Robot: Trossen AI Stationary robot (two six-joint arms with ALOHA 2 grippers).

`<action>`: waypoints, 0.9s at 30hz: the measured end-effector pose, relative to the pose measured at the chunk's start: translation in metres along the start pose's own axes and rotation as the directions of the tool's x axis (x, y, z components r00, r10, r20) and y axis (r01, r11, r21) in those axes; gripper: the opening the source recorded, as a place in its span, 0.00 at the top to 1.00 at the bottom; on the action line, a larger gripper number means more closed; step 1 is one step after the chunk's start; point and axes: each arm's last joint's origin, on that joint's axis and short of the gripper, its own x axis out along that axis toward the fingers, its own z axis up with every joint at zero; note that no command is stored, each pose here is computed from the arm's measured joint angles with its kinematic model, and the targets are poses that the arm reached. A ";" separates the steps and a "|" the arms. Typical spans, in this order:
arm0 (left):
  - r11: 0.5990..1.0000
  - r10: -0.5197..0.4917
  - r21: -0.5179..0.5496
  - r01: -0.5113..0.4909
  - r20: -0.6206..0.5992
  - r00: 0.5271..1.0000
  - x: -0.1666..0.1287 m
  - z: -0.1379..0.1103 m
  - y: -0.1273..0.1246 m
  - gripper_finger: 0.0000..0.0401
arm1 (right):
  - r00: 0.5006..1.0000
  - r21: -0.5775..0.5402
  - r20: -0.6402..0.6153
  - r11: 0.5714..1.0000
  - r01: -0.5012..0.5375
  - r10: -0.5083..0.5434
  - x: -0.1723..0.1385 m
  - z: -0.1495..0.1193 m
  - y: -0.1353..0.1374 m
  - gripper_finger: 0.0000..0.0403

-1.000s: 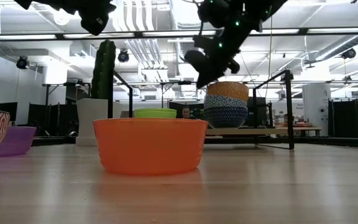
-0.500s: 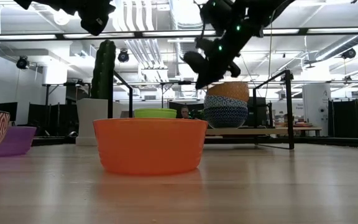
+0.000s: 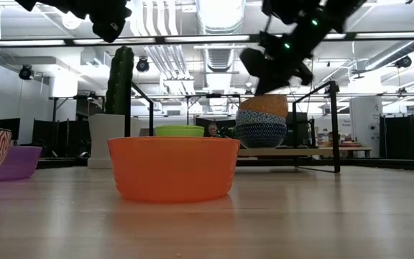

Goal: Place and stack bowls onto a shelf
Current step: Adjust the blue pattern bowl

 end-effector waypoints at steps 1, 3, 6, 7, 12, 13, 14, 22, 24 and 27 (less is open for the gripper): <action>1.000 0.000 0.000 0.000 0.001 1.000 0.000 0.000 0.000 0.80 | 1.000 0.022 -0.006 1.000 0.016 -0.015 0.000 -0.006 -0.004 0.98; 1.000 0.000 0.001 0.000 0.003 1.000 0.000 0.000 0.000 0.80 | 1.000 0.046 -0.003 0.999 0.026 -0.026 -0.001 -0.014 -0.009 0.98; 1.000 0.000 0.001 0.000 0.004 1.000 0.000 0.000 0.000 0.80 | 0.999 0.076 0.024 0.997 0.018 -0.020 -0.003 -0.020 -0.013 0.98; 1.000 0.000 0.002 0.000 0.005 1.000 0.000 0.000 0.000 0.80 | 0.999 0.082 0.032 0.996 0.017 -0.020 -0.003 -0.021 -0.013 0.98; 1.000 0.000 0.003 0.000 0.008 1.000 0.000 0.001 0.000 0.80 | 0.999 0.082 0.044 0.997 0.007 -0.011 -0.003 -0.019 -0.012 0.98; 1.000 0.000 0.003 0.000 0.008 1.000 0.000 0.001 0.000 0.80 | 0.999 0.090 0.044 0.996 0.002 -0.006 -0.003 -0.018 -0.011 0.98; 1.000 0.000 0.003 0.000 0.008 1.000 0.000 0.001 0.000 0.80 | 0.999 0.093 0.042 0.996 -0.001 -0.003 -0.003 -0.018 -0.011 0.98; 1.000 0.000 0.003 0.000 0.009 1.000 0.000 0.001 0.000 0.80 | 1.000 0.087 -0.007 0.996 -0.002 0.002 0.008 -0.029 -0.007 0.98; 1.000 0.000 0.003 0.000 0.009 1.000 0.000 0.001 0.000 0.80 | 1.000 0.077 -0.022 0.997 0.008 -0.006 0.009 -0.032 -0.007 0.98; 1.000 0.000 0.003 0.000 0.009 1.000 0.000 0.001 0.000 0.80 | 1.000 0.100 0.007 0.995 -0.004 0.003 0.006 -0.027 -0.007 0.98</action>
